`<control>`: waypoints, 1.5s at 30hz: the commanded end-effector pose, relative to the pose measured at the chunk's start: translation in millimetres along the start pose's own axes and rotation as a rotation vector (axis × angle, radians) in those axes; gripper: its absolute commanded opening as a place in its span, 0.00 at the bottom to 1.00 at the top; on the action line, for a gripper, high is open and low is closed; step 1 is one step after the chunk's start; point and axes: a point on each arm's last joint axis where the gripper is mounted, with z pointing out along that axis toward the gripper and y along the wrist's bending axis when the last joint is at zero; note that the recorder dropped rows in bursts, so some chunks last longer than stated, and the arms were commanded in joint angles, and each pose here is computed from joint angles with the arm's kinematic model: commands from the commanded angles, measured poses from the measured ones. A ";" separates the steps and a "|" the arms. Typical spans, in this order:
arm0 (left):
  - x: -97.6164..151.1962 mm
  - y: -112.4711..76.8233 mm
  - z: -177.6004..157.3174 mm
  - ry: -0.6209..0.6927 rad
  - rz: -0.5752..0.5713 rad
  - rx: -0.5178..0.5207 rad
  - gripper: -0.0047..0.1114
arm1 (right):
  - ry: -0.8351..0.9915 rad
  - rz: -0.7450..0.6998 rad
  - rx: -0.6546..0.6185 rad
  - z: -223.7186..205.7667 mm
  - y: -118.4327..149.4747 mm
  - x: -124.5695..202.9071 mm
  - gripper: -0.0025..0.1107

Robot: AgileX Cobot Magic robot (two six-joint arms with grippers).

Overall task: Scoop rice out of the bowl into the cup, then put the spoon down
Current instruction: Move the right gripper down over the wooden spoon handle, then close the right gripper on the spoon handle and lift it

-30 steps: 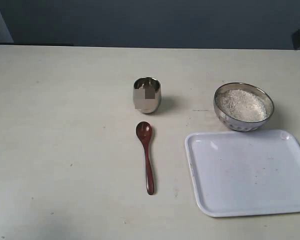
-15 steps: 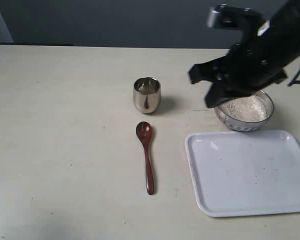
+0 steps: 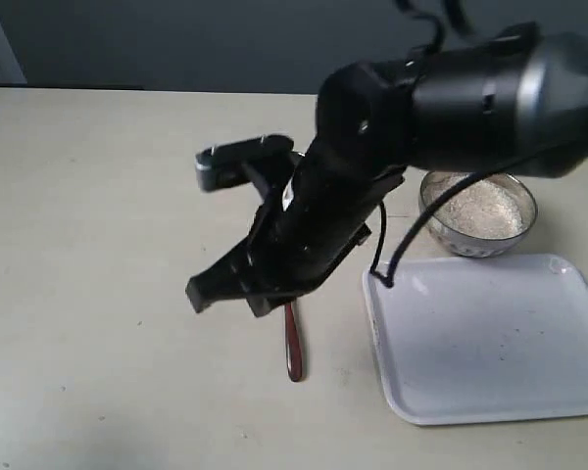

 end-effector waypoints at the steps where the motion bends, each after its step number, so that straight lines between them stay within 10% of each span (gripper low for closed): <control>1: -2.0 -0.1 -0.5 -0.018 -0.004 0.004 0.04 | 0.102 -0.011 0.196 15.8 -0.7 -2.3 0.02; 12: -2.0 -0.1 -0.5 -0.018 -0.004 0.004 0.04 | 0.000 0.029 0.266 31.9 -1.9 -17.8 0.05; 22: -2.0 -0.1 -0.5 -0.018 -0.004 0.004 0.04 | 0.060 0.070 0.294 58.4 -8.6 -13.7 0.48; 45: -2.0 -0.1 -0.5 -0.018 -0.004 0.004 0.04 | 0.234 0.042 0.358 96.1 -21.8 2.6 0.42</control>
